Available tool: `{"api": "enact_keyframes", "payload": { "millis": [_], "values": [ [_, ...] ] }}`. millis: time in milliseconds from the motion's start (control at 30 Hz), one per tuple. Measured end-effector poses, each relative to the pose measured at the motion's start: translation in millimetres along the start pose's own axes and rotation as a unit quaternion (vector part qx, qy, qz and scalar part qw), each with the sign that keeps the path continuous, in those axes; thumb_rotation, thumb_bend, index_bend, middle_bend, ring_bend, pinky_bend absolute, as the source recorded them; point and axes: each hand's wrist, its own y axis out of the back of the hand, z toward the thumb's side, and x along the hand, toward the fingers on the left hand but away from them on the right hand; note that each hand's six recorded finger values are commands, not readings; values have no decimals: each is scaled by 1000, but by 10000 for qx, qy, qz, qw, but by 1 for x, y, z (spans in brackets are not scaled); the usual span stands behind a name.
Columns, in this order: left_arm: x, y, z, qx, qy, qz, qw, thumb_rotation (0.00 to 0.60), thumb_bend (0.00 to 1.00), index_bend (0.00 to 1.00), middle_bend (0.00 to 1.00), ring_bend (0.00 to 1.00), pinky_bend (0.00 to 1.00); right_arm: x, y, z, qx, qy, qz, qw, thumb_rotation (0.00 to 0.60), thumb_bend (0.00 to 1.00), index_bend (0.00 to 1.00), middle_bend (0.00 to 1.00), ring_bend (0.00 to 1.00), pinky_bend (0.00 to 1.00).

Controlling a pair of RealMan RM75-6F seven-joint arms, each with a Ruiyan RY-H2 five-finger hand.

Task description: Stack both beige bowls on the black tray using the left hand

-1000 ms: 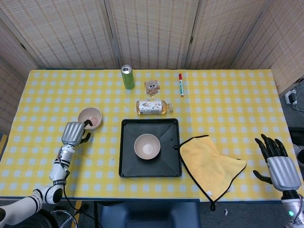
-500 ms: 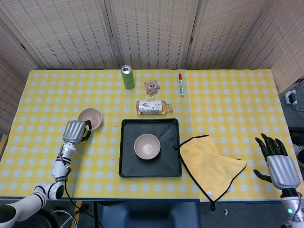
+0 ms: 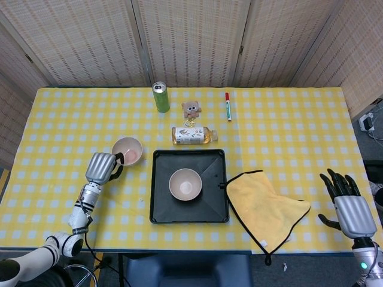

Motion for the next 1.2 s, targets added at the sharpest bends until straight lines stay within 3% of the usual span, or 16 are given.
{"api": "enact_keyframes", "payload": {
  "millis": [367, 633, 1200],
  "values": [
    [-32, 28, 53, 86, -633, 325, 9974, 600, 521, 653, 1000, 1000, 1000, 9, 4, 5, -68, 170, -66, 9998, 600, 214, 0, 0, 0, 0],
    [-53, 37, 97, -23, -1017, 338, 9942, 600, 522, 654, 1000, 1000, 1000, 15, 10, 8, -132, 277, -206, 9993, 600, 213, 0, 0, 0, 0],
    [-55, 20, 180, -342, -1541, 185, 9873, 600, 526, 654, 1000, 1000, 1000, 22, 15, 5, -209, 285, -240, 9991, 600, 214, 0, 0, 0, 0]
  ]
}}
